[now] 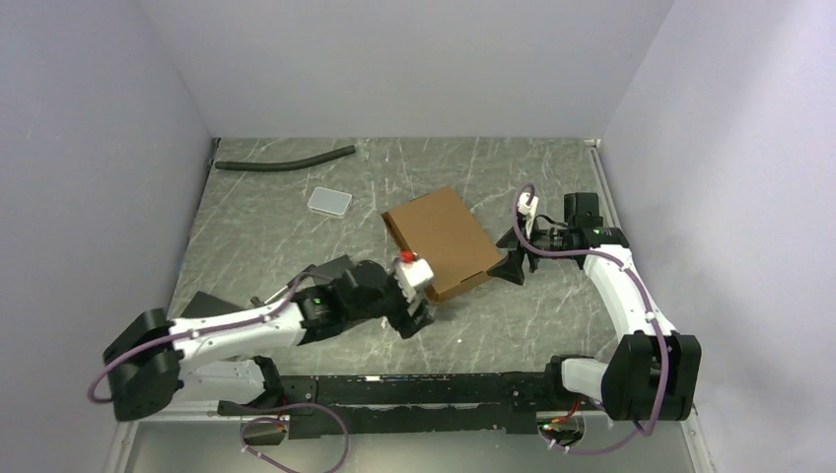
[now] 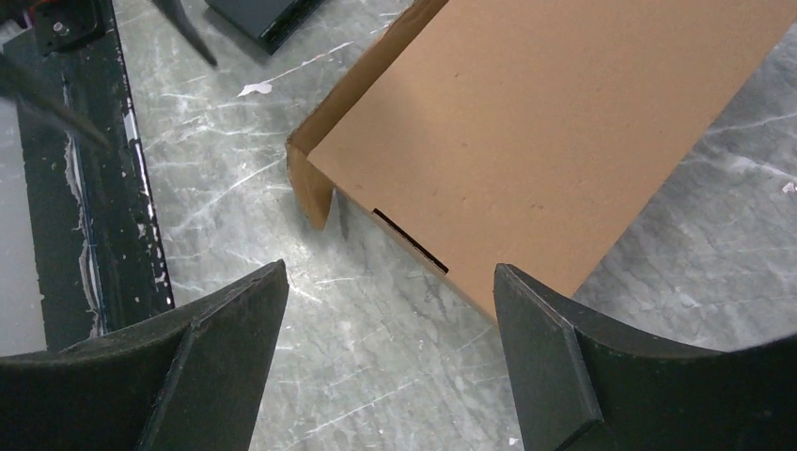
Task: Fold the paper box
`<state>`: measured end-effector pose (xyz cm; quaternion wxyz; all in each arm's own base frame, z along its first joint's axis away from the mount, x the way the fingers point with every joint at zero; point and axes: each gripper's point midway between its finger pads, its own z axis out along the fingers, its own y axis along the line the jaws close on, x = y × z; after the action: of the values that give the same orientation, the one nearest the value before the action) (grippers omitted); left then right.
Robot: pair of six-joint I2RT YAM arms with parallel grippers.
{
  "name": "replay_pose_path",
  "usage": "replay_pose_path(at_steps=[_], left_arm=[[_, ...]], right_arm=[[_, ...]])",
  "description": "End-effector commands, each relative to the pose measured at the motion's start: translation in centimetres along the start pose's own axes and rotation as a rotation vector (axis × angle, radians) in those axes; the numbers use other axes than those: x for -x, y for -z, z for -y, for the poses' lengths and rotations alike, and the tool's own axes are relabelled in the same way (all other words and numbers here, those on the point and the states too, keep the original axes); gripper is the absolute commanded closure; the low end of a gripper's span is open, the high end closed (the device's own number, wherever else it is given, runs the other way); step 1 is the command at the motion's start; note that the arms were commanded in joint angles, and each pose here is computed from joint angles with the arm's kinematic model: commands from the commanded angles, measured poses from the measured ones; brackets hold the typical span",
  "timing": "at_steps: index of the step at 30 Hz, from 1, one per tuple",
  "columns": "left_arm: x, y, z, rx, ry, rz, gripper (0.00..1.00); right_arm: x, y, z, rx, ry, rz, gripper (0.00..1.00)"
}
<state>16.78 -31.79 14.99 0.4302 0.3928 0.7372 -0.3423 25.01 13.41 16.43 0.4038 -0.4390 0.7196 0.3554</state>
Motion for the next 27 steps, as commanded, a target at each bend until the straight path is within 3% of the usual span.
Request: replay_pose_path(at_steps=[1,11,19,27], left_arm=[[1.4,-2.8,0.4,0.041,-0.354,0.001,0.23],[0.3,-7.0,-0.8,0.046,-0.571,-0.064,0.27],[-1.7,-8.8,-1.1,0.024,-0.582,-0.169,0.47],[-2.9,-8.2,-1.2,0.025,-0.562,-0.192,0.49]], right_arm=[[0.5,-0.1,0.0,0.020,0.038,0.026,0.16],[0.1,-0.4,0.2,0.035,0.009,0.012,0.16],[0.0,-0.5,0.0,0.053,-0.008,0.007,0.16],[0.0,-0.5,0.0,0.054,-0.010,0.009,0.16]])
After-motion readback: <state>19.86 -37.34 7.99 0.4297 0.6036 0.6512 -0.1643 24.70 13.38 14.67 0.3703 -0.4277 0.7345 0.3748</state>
